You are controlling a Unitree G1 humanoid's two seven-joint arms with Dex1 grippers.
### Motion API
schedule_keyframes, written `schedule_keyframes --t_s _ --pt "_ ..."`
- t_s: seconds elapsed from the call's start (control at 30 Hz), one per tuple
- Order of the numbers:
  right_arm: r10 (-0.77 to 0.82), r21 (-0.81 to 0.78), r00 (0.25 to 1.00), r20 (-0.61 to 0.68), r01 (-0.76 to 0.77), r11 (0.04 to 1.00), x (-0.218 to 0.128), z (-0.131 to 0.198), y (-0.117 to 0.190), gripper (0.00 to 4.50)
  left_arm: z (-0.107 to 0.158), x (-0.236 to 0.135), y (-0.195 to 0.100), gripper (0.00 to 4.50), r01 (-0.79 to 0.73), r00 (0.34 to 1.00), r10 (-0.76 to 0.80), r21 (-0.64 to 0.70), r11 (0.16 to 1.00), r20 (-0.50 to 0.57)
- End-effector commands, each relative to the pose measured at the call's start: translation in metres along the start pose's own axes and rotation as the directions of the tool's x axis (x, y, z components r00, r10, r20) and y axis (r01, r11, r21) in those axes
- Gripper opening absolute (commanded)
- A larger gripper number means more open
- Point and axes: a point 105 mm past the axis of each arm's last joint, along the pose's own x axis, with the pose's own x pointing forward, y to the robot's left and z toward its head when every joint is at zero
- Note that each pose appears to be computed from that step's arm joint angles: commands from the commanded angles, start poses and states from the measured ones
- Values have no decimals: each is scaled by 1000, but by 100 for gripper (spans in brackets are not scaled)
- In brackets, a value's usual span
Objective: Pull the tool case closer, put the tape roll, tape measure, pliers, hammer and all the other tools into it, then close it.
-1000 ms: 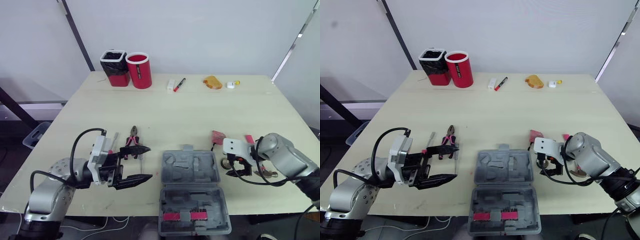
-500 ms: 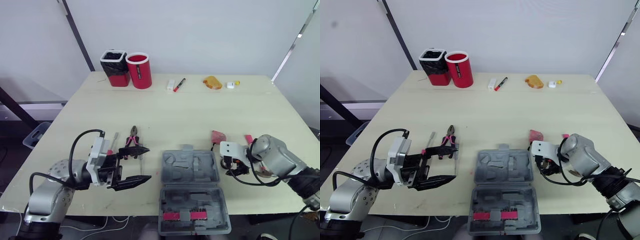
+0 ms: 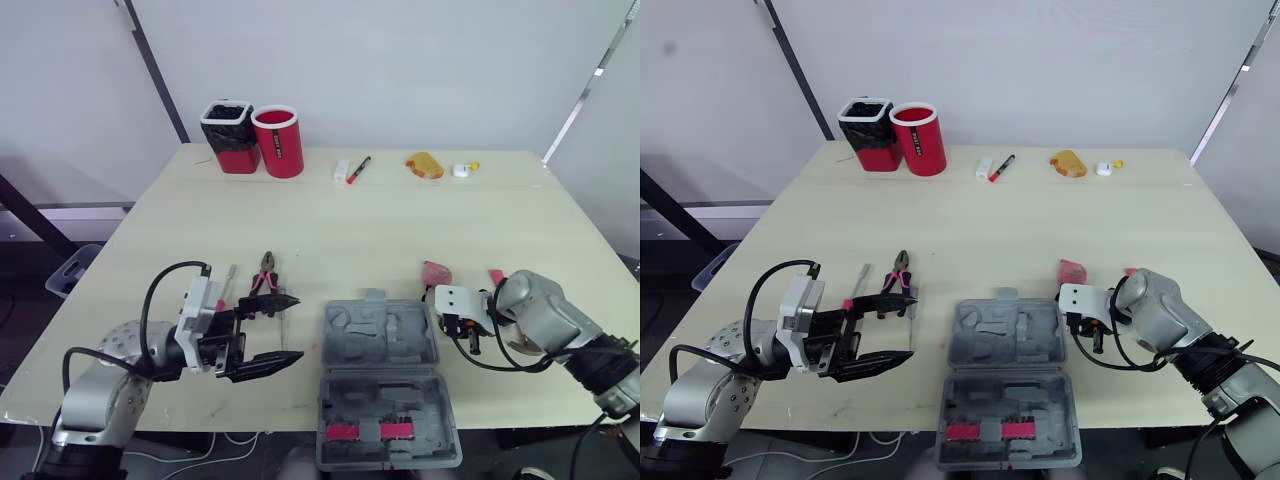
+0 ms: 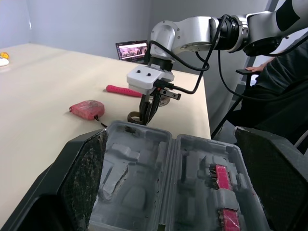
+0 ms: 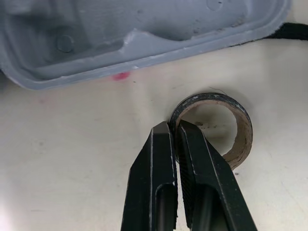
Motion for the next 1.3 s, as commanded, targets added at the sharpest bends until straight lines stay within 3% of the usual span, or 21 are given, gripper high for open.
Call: schedule_keyframes --t_s 0.03,0.13,0.3,0.47,0.57,0.83,1.3 --pt "-43 -112 996 84 52 992 -36 38 -13 2 7 -2 -2 450 -15 999 15 19 1000 31" --pt "40 -256 984 176 6 967 -63 95 -4 2 13 -14 0 450 -86 995 85 0 996 57" --pt "81 -416 971 224 20 909 -72 156 -4 2 15 -47 4 450 -242 968 244 -52 969 51" --pt "99 -496 972 211 19 868 -51 194 -10 2 8 -72 5 450 -339 940 340 -64 939 6" --pt "144 -515 966 213 -14 857 -20 216 -4 2 3 -86 6 450 -384 923 384 -54 922 -20" --pt "226 -527 959 171 -105 843 23 219 15 2 -2 -89 4 450 -381 924 379 -42 924 -44" --pt "214 -490 968 130 -125 863 44 205 12 2 0 -83 8 450 -342 939 341 -18 939 -48"
